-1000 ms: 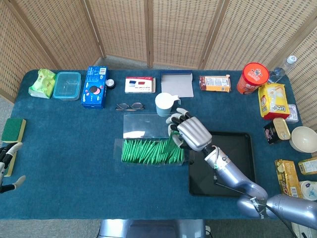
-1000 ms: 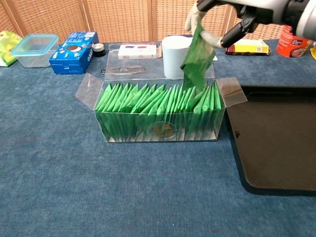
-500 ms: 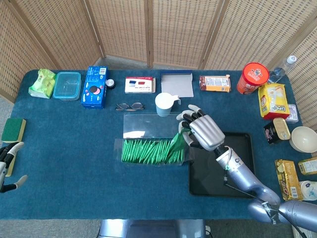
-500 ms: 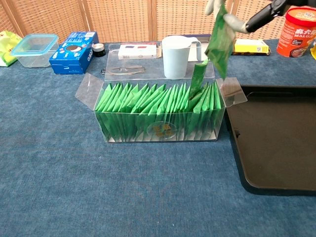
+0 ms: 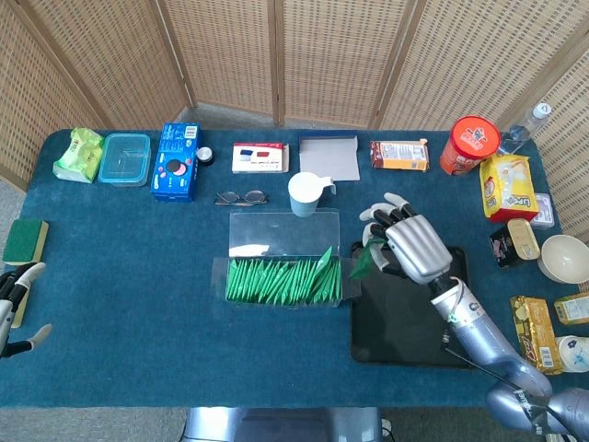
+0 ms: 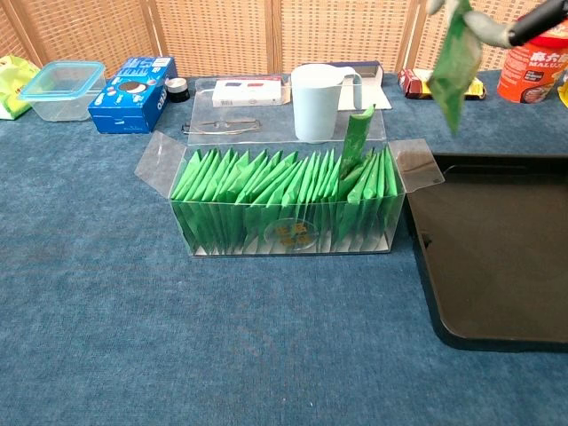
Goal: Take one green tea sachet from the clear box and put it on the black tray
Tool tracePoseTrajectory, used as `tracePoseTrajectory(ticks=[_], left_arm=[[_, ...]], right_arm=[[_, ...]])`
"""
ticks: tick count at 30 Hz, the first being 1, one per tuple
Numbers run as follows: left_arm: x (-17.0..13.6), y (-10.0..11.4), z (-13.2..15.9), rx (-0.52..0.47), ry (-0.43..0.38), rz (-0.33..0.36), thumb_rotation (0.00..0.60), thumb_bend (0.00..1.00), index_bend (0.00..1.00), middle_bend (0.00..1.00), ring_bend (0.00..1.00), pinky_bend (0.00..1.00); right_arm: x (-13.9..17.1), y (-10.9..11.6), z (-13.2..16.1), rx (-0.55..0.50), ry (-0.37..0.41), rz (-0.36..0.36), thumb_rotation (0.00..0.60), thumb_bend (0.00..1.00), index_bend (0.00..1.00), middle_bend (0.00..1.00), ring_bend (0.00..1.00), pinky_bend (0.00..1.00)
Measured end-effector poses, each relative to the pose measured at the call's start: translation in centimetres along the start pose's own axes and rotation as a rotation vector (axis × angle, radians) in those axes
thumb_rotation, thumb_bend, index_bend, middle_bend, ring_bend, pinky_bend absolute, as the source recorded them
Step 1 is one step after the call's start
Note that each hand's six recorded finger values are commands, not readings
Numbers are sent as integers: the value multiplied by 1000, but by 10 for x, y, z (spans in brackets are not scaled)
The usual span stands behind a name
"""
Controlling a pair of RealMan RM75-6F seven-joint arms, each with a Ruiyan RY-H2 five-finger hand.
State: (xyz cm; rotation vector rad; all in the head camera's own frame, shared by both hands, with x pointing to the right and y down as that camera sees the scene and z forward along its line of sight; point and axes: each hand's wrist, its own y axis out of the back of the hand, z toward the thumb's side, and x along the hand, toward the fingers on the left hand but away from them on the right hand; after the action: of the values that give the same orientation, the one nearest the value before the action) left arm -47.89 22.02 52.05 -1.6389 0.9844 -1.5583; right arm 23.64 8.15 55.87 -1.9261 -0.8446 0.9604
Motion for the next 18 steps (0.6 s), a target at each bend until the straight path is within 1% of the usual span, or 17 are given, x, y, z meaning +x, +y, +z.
tracePoseTrajectory(ticks=[4,11,15,18], left_arm=[[0,0,0,0,0,-1,600,204,94,124,139,241],[-1,1,2,2,-5,-3,600,205,94,124,139,241],[-3,2,3,5,-6,-2,600,205,94,124,139,241],[-4,3,4,5,-7,-1,600,204,94,124,139,241]], right_arm=[[14,-1,-15,12,-44,15,600,576,568,323,224,127],[45,-13,-45,14,-141,60,600,576,554,323,223,128],[59,-18,-61,7,-189,70,600,576,542,322,214,127],[68,-20,-71,4,-216,76,600,576,508,302,193,119]])
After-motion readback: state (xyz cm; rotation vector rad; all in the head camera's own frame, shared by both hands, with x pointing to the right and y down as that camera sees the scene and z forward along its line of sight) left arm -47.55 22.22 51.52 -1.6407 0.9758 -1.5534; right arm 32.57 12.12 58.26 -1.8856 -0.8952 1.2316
